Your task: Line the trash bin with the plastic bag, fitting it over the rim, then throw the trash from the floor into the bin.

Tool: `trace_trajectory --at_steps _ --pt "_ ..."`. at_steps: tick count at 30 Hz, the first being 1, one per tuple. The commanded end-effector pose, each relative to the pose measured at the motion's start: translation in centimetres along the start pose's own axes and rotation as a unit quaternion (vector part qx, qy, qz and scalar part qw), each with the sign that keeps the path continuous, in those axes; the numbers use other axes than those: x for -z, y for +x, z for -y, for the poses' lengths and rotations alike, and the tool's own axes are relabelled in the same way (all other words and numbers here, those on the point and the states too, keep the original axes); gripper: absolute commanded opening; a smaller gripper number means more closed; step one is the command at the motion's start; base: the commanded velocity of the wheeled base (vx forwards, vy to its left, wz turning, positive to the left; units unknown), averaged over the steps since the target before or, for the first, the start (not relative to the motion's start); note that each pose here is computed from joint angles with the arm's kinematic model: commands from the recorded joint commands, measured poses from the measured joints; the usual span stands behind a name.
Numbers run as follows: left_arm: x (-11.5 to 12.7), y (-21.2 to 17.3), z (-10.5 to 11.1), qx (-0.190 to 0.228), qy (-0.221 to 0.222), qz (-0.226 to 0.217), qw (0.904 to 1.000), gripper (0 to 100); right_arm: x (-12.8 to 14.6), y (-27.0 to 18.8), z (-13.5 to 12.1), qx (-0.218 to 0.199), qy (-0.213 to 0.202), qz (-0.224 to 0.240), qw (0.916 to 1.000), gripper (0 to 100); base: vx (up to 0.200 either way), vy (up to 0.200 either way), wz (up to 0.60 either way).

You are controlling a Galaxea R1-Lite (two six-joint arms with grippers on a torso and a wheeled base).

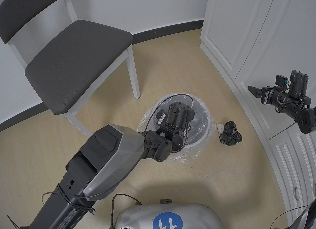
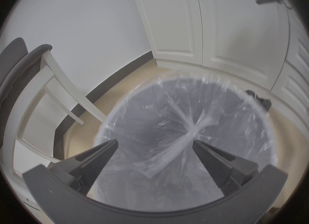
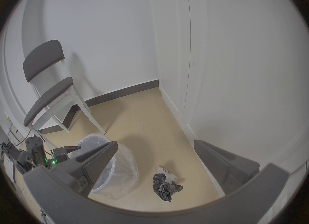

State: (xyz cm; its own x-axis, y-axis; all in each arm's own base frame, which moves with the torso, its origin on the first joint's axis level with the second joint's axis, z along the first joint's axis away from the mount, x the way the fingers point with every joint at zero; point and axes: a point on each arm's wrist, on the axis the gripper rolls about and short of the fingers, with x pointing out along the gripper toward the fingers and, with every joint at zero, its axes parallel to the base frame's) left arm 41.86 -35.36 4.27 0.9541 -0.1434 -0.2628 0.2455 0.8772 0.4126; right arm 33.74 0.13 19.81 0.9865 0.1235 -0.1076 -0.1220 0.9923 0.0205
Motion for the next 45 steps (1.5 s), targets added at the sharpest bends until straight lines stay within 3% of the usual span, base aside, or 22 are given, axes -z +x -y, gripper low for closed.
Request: trace_trajectory --at_steps 1,5,13,24,29,31,35,39,45 --pt "1.5 0.6 0.6 0.000 0.026 -0.015 0.9996 100 0.0 0.0 0.3 0.004 0.000 -0.001 1.0000 100 0.000 0.000 0.00" --pt "2.7 1.2 1.0 -0.002 0.057 -0.019 0.9982 100 0.0 -0.1 0.3 0.004 0.000 0.000 1.0000 100 0.000 0.000 0.00" --pt "2.1 0.0 2.6 0.014 0.058 -0.013 0.9981 100 0.3 -0.3 0.3 -0.006 -0.010 -0.005 0.9999 100 0.000 0.000 0.00" --pt "-0.3 -7.2 6.7 0.090 0.010 -0.061 0.9941 100 0.4 -0.4 0.3 -0.006 -0.012 -0.006 0.9999 100 0.000 0.000 0.00" --pt "-1.8 -7.3 7.4 0.095 -0.005 -0.056 0.9939 100 0.4 -0.7 0.3 -0.006 -0.017 -0.007 0.9998 100 0.000 0.000 0.00" --pt "-0.7 -6.9 8.0 0.096 0.006 -0.068 0.9930 100 0.4 -0.7 0.3 -0.006 -0.017 -0.007 0.9998 100 0.000 0.000 0.00" --pt "-0.4 -6.5 7.9 0.094 0.009 -0.071 0.9930 100 0.4 -0.7 0.3 -0.006 -0.017 -0.007 0.9998 100 0.000 0.000 0.00" --pt "-0.5 -4.7 5.6 0.069 -0.020 -0.060 0.9956 100 0.5 -0.6 0.3 -0.007 -0.017 -0.009 0.9998 100 0.000 0.000 0.00" --pt "-3.2 -4.5 2.6 0.045 -0.069 -0.020 0.9964 100 0.7 -0.4 0.2 -0.007 -0.019 -0.011 0.9997 100 0.000 0.000 0.00"
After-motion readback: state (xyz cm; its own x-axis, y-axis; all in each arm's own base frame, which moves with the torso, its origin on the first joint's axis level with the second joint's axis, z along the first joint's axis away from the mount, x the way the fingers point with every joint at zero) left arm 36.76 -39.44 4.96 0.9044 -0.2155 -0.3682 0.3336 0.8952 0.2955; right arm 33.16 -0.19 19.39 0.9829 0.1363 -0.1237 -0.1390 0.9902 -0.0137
